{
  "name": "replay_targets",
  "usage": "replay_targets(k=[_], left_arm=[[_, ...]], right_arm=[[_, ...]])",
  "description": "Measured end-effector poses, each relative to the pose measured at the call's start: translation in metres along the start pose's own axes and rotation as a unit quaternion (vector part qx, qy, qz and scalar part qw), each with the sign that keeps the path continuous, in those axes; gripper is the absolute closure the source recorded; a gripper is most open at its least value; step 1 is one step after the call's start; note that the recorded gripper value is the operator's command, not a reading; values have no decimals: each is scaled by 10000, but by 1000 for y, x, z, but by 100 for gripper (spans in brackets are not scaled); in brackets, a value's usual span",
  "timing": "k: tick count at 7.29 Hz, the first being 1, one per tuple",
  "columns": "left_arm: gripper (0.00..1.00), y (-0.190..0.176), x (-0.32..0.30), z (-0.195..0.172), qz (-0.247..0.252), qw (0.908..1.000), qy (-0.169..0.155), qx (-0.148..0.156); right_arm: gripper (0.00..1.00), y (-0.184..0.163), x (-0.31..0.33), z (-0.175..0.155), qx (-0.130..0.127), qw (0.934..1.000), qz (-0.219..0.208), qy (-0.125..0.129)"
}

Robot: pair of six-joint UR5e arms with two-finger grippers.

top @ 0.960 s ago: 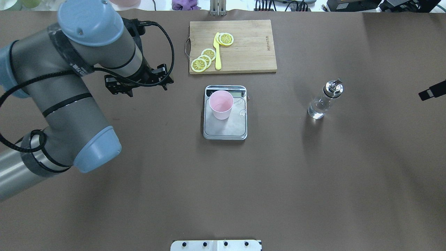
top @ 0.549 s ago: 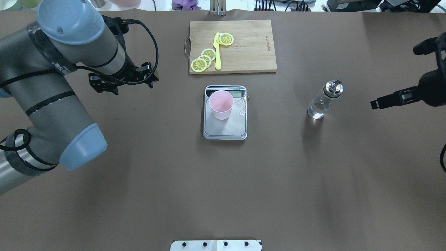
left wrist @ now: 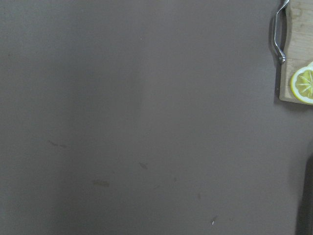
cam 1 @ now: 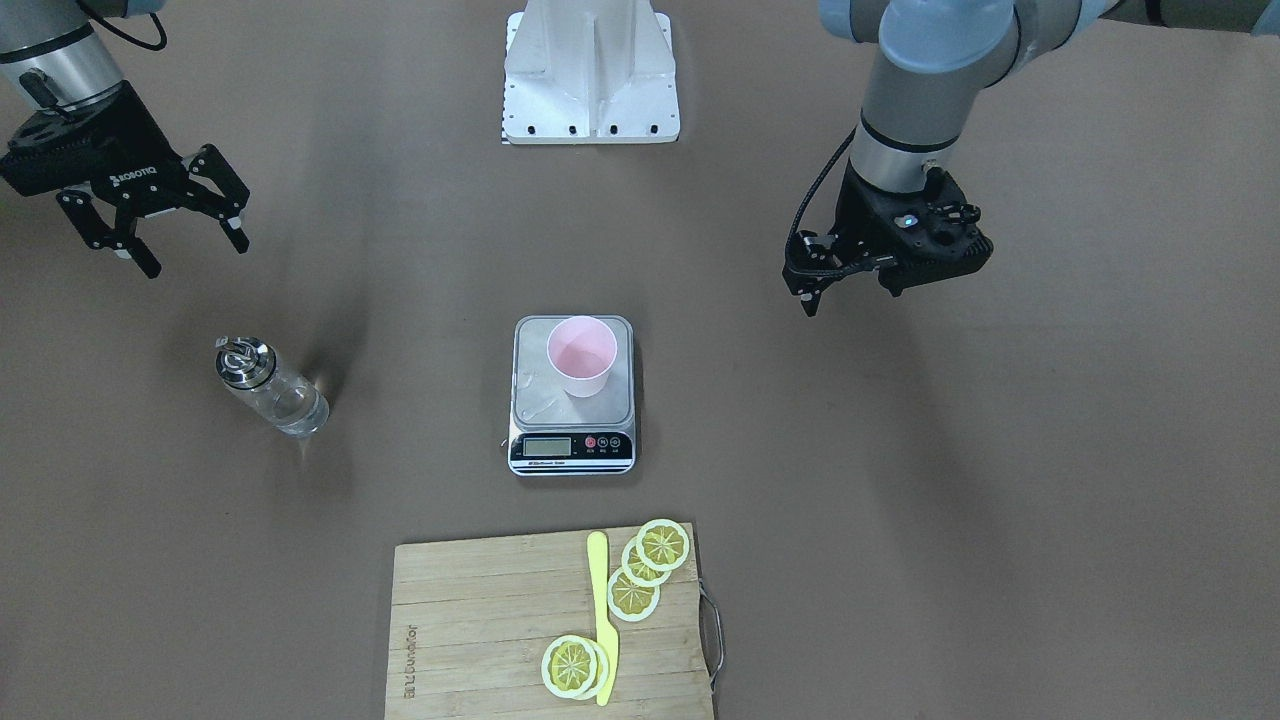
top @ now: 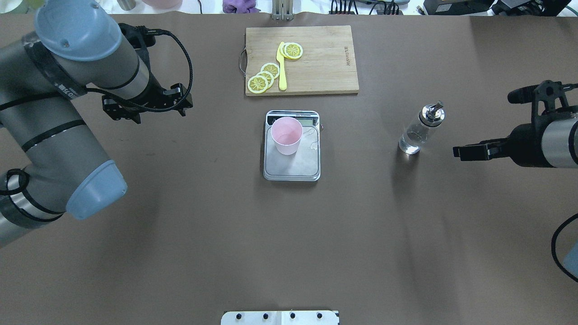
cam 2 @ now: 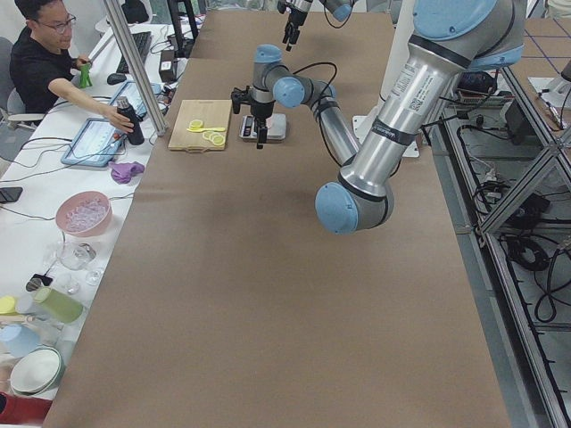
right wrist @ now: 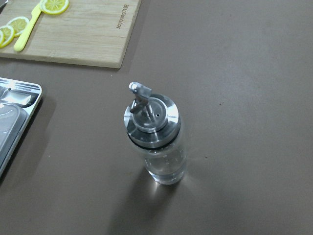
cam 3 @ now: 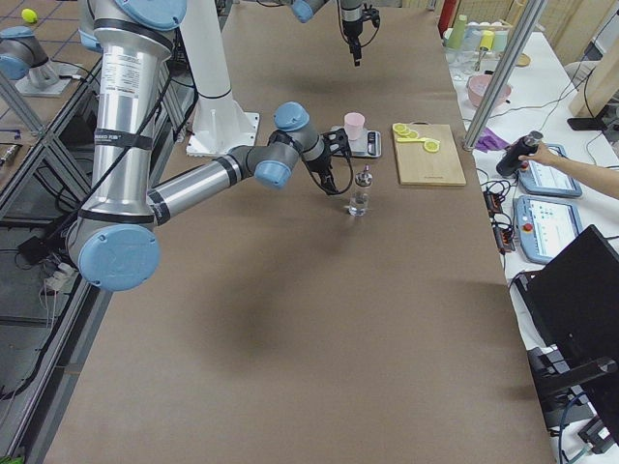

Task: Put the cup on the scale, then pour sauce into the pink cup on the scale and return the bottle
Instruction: 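Close the right gripper around the glass sauce bottle's metal cap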

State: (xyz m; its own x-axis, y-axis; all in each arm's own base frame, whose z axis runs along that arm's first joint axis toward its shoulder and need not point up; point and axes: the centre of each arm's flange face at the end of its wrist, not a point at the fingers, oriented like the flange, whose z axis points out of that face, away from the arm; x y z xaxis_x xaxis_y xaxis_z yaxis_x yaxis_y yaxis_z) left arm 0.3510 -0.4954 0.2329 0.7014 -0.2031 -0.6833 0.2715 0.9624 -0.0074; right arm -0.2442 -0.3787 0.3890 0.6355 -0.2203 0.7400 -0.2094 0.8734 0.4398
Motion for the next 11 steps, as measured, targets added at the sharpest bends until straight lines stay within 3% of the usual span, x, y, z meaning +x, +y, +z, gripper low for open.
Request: replay_targets(k=[2,5,7,11], left_arm=[[2,-2,-3,1,-14,10000,-7,8],[2,-4,-4,3,-28,10000,-27,4],[2,-4,-5,5,-41,10000,-42,-3],[2,-12,-8,5,-97,9999,-65,29]], right_arm=[[1,6,-5,16,462,9989,-54,63],[1,21,5,52,1028,9947,-83,-50],[1,31,-6,70,1211,9925,-159,-57],[1,27,-13,104,1554,9872,-235,258]])
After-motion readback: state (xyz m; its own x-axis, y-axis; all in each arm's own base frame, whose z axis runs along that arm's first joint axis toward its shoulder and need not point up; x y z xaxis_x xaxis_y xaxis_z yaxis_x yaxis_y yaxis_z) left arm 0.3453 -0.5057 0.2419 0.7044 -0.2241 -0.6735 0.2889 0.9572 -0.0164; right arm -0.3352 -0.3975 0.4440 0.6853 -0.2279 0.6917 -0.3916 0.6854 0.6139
